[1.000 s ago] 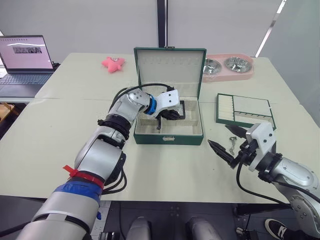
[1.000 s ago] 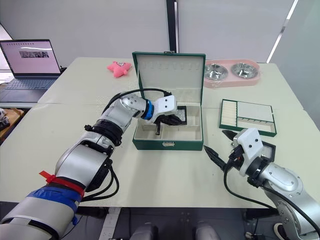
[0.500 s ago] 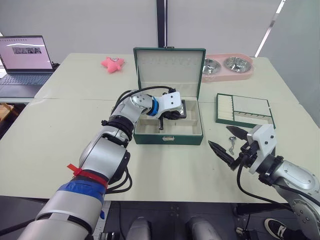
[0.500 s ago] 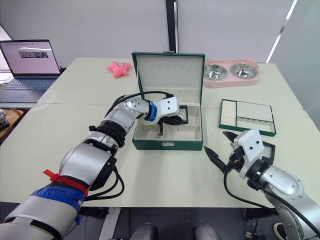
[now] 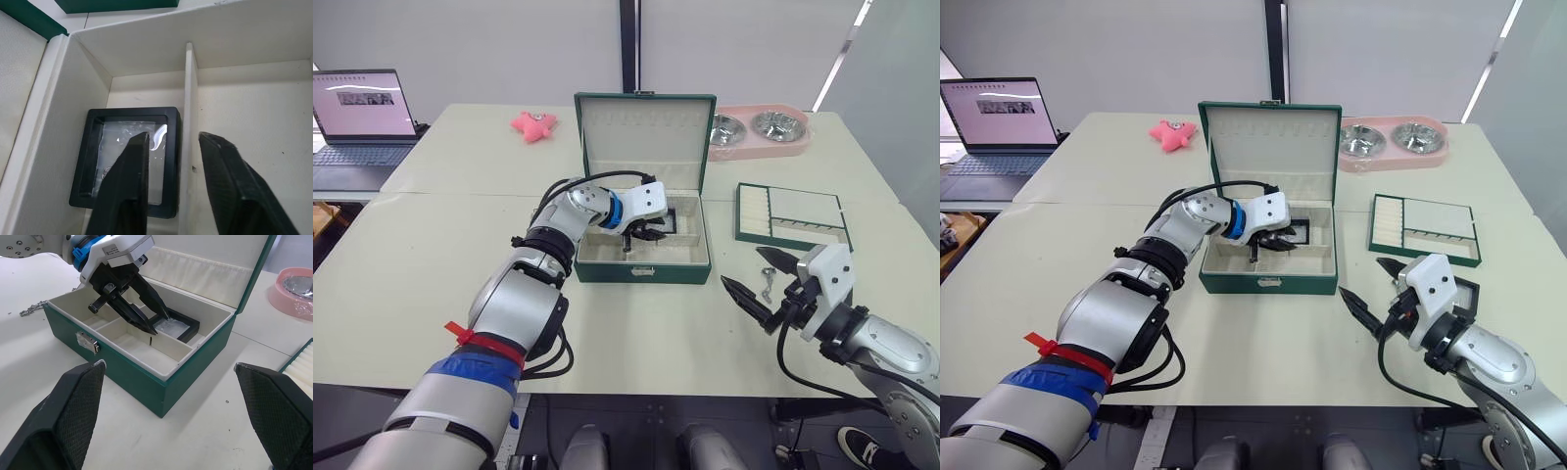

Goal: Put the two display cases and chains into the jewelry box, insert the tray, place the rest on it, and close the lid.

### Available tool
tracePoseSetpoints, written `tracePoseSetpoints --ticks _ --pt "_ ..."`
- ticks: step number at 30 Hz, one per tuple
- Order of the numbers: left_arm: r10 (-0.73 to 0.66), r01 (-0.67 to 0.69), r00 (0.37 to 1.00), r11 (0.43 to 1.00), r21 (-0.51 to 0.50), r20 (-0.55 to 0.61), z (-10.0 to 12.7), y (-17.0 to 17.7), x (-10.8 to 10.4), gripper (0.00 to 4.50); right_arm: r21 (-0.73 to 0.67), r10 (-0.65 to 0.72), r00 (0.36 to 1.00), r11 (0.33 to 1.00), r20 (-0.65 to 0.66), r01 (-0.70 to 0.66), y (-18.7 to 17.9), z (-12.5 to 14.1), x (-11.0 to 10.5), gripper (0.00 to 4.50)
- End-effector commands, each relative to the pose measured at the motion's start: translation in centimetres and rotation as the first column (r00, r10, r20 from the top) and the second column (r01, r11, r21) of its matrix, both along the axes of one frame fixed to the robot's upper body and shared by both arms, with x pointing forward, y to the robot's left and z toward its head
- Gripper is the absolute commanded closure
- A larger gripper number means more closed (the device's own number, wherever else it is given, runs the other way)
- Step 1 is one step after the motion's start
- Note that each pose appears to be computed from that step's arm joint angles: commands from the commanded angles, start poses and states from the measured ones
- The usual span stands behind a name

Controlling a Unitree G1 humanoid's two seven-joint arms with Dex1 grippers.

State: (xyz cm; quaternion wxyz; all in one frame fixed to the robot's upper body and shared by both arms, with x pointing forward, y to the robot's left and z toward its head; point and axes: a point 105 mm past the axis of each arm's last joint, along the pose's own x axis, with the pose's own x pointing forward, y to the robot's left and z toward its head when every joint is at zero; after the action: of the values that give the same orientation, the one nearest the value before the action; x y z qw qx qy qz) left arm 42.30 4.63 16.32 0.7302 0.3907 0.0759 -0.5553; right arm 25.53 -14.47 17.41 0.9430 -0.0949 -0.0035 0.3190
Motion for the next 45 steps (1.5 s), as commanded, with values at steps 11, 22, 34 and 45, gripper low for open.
tracePoseSetpoints --ticks 11,22,34,45 --pt "-0.028 0.026 1.0 0.985 -0.168 -0.006 3.7 -0.2 -0.1 0.02 0.018 0.01 0.999 1.0 0.049 -0.011 -0.2 1.3 0.0 0.0" --pt "-0.106 0.027 0.981 0.906 -0.422 -0.165 7.0 5.0 -3.2 0.02 0.063 -0.019 1.0 0.998 -0.011 0.02 -5.2 0.5 0.8 0.0" --pt "0.306 -0.406 0.912 0.764 -0.501 -0.273 7.3 16.8 -9.1 0.02 0.026 -0.204 0.971 0.978 -0.128 0.209 -14.9 -2.8 0.6 0.0" --pt "0.66 -0.738 0.666 0.514 -0.438 -0.348 2.9 26.5 -15.3 0.02 0.046 -0.296 0.937 0.95 -0.188 0.309 -18.2 -6.0 1.0 0.0"
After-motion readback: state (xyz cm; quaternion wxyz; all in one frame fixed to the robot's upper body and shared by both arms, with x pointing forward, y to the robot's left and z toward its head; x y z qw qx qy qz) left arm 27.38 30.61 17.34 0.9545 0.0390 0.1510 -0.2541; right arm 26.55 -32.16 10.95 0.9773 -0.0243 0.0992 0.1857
